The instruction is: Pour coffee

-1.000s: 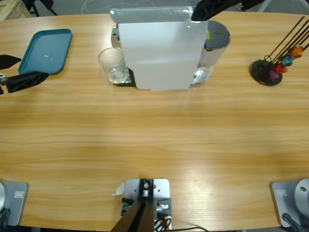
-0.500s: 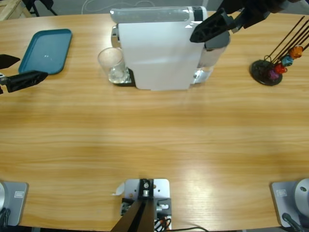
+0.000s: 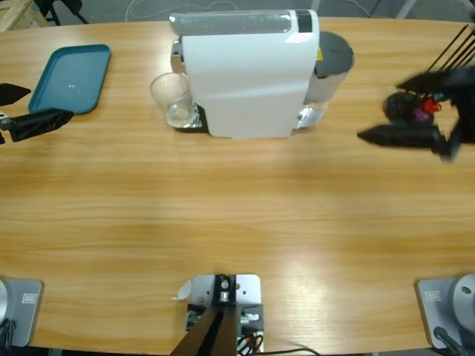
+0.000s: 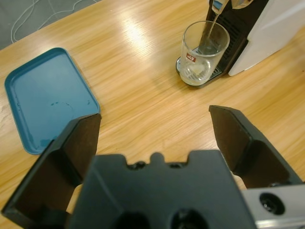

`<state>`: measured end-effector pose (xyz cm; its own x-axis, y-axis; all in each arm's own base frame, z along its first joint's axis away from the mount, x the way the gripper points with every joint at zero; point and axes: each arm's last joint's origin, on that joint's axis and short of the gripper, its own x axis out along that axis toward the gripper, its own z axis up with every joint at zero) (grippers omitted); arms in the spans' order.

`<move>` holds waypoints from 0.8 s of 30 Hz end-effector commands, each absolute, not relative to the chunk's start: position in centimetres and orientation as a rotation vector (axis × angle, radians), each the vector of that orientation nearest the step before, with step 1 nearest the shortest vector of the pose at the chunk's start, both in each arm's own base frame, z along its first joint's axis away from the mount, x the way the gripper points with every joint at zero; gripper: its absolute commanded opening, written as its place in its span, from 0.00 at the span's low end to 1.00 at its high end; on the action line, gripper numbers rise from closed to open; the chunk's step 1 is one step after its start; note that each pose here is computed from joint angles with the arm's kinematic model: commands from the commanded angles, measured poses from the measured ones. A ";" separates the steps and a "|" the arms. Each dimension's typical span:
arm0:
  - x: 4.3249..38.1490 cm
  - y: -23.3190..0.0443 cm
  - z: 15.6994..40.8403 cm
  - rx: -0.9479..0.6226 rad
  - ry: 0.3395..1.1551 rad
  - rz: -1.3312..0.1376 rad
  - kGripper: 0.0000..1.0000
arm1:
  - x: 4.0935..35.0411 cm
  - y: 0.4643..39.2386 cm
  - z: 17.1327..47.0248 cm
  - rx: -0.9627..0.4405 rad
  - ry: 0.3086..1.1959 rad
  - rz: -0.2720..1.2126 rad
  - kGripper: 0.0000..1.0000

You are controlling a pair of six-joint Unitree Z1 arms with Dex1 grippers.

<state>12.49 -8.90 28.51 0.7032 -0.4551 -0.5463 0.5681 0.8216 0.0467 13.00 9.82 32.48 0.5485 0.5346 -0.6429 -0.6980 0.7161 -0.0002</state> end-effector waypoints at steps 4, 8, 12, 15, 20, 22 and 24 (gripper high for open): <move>12.5 -8.9 26.8 0.218 0.580 -0.574 0.99 | 9.3 7.0 29.4 -0.166 0.577 0.689 0.97; 12.4 -9.1 26.7 0.213 0.586 -0.605 0.99 | 7.8 6.2 28.7 -0.146 0.542 0.707 0.99; 12.4 -9.2 26.6 0.216 0.590 -0.619 0.99 | 8.4 7.0 27.9 -0.171 0.583 0.717 1.00; 12.1 -9.1 26.5 0.211 0.588 -0.634 0.99 | 9.0 7.6 27.4 -0.189 0.627 0.722 1.00; 11.6 -8.7 26.3 0.208 0.582 -0.637 0.99 | 9.3 7.7 27.2 -0.198 0.638 0.714 1.00; 11.7 -8.9 26.1 0.214 0.597 -0.637 0.99 | 9.4 7.8 27.1 -0.201 0.645 0.714 1.00; 11.9 -9.1 25.8 0.222 0.614 -0.642 0.99 | 9.5 7.9 27.1 -0.203 0.649 0.714 1.00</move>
